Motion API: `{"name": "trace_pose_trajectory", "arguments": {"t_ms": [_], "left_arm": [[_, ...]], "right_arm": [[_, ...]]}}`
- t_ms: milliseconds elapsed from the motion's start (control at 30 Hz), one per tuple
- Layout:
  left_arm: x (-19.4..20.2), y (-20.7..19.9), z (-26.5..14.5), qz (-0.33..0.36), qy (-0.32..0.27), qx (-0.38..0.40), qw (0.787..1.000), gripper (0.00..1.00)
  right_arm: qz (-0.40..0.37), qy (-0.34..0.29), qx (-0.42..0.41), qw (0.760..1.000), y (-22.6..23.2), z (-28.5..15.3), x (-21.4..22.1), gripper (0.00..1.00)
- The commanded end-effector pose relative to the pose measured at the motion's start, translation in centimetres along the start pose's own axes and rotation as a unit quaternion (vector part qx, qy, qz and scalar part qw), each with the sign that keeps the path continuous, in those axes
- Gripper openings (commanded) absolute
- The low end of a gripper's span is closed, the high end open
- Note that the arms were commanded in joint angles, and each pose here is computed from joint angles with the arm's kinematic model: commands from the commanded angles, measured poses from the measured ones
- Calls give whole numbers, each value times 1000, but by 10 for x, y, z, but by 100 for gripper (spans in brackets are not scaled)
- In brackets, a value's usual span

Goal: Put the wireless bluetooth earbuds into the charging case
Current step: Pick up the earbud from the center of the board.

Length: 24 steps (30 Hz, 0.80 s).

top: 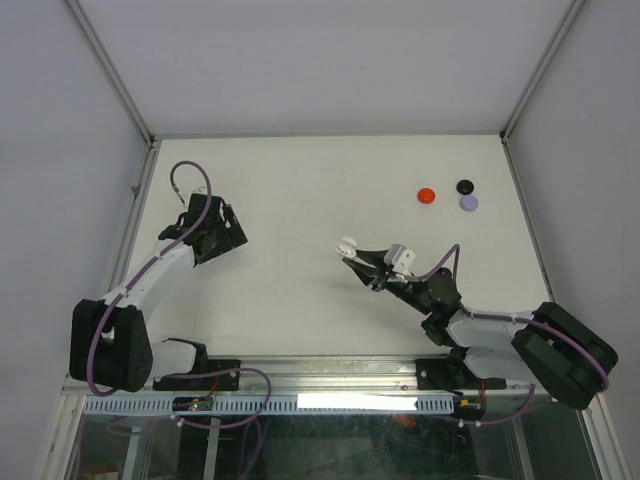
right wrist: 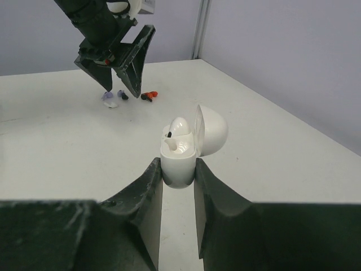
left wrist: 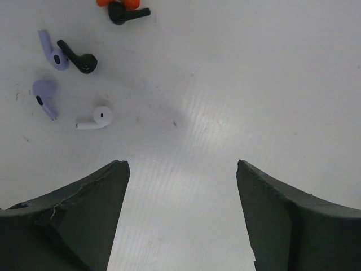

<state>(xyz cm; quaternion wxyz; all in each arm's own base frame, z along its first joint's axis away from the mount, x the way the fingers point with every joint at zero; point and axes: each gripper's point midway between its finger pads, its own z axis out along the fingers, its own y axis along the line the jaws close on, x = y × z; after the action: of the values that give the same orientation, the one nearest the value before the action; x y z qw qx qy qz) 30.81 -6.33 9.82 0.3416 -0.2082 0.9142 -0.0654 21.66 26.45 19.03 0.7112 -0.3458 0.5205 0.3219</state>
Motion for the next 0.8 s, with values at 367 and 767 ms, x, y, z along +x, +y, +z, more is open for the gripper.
{"name": "trace_pose_trajectory", "arguments": {"t_ms": [367, 767], "left_arm": [[-9, 57, 51, 100, 79, -123, 984, 62], [8, 66, 69, 111, 128, -127, 977, 43]], "right_arm": [[-20, -38, 18, 999, -7, 0, -20, 0], [-20, -36, 17, 999, -7, 1, -19, 0]]}}
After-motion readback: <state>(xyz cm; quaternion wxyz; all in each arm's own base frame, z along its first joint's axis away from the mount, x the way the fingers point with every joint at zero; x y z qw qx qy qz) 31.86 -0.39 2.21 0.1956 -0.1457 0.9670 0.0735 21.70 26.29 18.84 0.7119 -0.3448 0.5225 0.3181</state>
